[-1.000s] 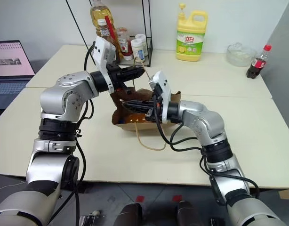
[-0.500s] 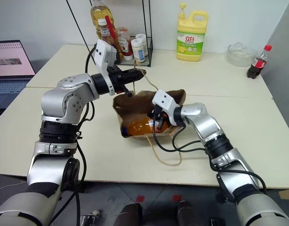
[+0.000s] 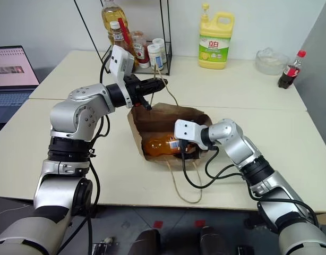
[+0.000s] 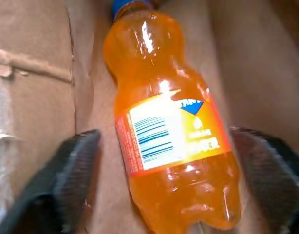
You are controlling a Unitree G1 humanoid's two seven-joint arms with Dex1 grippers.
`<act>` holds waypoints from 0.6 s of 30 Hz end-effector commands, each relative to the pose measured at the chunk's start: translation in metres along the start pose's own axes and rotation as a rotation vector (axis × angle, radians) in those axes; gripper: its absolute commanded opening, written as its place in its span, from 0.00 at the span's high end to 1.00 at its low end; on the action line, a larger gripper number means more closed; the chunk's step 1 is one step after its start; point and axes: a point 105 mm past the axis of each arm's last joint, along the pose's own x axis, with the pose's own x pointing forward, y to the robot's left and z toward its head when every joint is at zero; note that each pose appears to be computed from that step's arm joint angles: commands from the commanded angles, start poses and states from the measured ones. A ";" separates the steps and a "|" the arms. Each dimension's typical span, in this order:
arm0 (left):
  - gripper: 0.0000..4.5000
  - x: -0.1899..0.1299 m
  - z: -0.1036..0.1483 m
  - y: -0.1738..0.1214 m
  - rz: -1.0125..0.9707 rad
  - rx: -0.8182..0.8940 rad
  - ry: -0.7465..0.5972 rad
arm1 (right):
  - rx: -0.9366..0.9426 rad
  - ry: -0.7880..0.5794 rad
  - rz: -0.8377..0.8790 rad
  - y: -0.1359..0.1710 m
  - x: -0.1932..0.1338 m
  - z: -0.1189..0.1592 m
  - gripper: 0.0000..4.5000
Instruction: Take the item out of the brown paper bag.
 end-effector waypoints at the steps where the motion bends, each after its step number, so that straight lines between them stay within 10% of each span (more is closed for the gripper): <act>1: 1.00 0.001 0.019 -0.005 -0.019 0.049 -0.057 | -0.059 0.039 -0.021 -0.005 0.006 -0.004 0.01; 9: 1.00 -0.001 0.017 -0.006 -0.018 0.048 -0.054 | -0.174 0.129 -0.116 -0.020 0.018 -0.017 0.01; 14: 1.00 -0.002 0.016 -0.005 -0.013 0.051 -0.049 | -0.189 0.089 -0.137 -0.027 0.012 -0.010 0.23; 18: 1.00 -0.002 0.015 -0.003 -0.009 0.057 -0.043 | -0.254 0.069 -0.164 -0.033 0.002 -0.002 0.24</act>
